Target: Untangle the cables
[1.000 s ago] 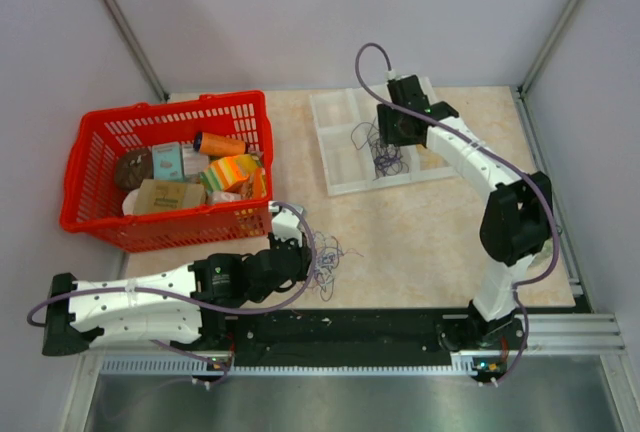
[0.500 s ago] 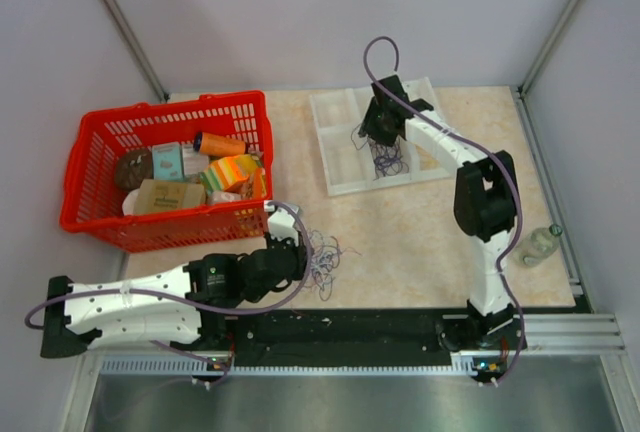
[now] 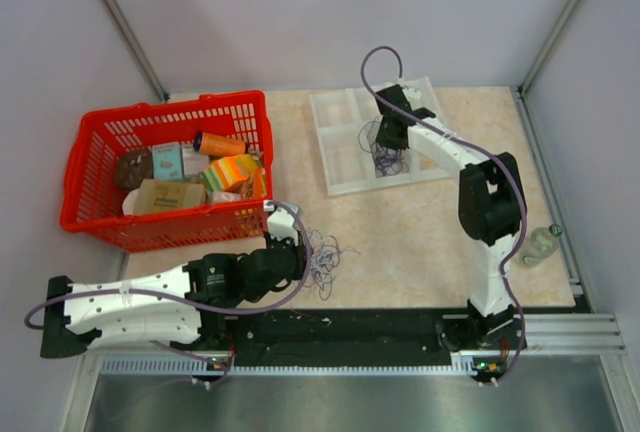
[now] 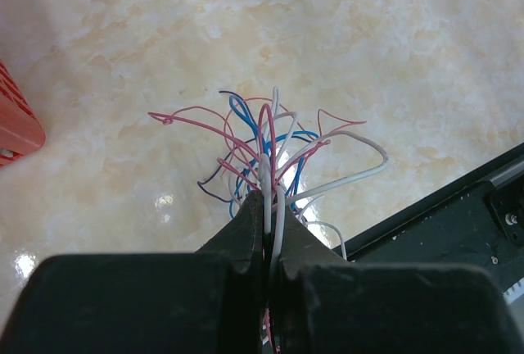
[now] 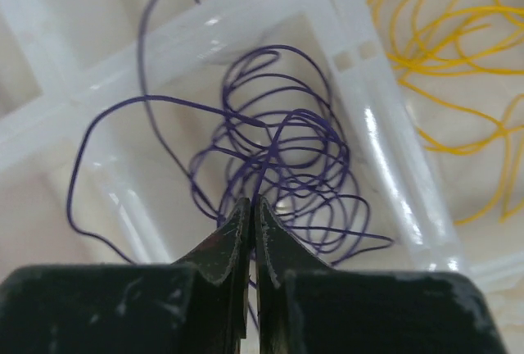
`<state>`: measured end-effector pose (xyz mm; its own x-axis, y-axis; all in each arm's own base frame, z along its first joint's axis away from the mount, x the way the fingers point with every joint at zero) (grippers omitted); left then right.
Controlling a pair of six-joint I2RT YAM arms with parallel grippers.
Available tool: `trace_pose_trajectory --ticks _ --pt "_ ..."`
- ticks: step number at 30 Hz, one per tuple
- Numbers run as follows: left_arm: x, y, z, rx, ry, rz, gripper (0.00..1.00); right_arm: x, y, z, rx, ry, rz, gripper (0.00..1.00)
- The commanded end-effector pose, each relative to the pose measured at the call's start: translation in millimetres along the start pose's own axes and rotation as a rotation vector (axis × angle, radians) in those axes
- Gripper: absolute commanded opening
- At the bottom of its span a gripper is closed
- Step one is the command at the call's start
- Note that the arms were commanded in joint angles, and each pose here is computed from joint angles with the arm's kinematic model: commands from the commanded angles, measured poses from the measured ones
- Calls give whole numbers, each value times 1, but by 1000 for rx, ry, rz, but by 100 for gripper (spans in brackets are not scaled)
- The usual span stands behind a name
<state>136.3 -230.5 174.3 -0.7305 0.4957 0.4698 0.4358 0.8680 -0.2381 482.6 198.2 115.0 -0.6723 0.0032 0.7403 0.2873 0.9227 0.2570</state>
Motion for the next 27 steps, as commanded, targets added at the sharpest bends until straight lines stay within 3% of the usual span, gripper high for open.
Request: trace_pose_trajectory --ticks 1,13,16,21,24,27 --pt "4 -7 -19 33 -55 26 0 25 -25 -35 91 -148 65 0" --pt "2 -10 -20 50 -50 38 0 -6 -33 -26 324 -153 65 0" --pt "0 -12 -18 44 -35 36 0 2 -23 -21 340 -116 11 12" --pt "-6 -20 -15 62 -29 52 0 55 -17 -13 301 -54 -85 52" --pt "-11 -28 -17 56 -24 74 0 92 -32 -3 285 -6 -98 61" --pt "-15 -31 -19 61 -14 77 0 126 -43 38 276 68 -205 64"
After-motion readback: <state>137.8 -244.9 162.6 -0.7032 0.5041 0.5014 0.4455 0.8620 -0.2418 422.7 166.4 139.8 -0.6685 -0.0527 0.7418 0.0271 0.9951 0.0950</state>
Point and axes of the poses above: each gripper's point midway between its finger pads, its own x axis back along the fingers, its own y axis along the line the jaws close on, z = x × y, the point moved 1 cm from there along x, back along the fingers, and after that the axes turned 4 degrees about -x, right-handed, at the moved point
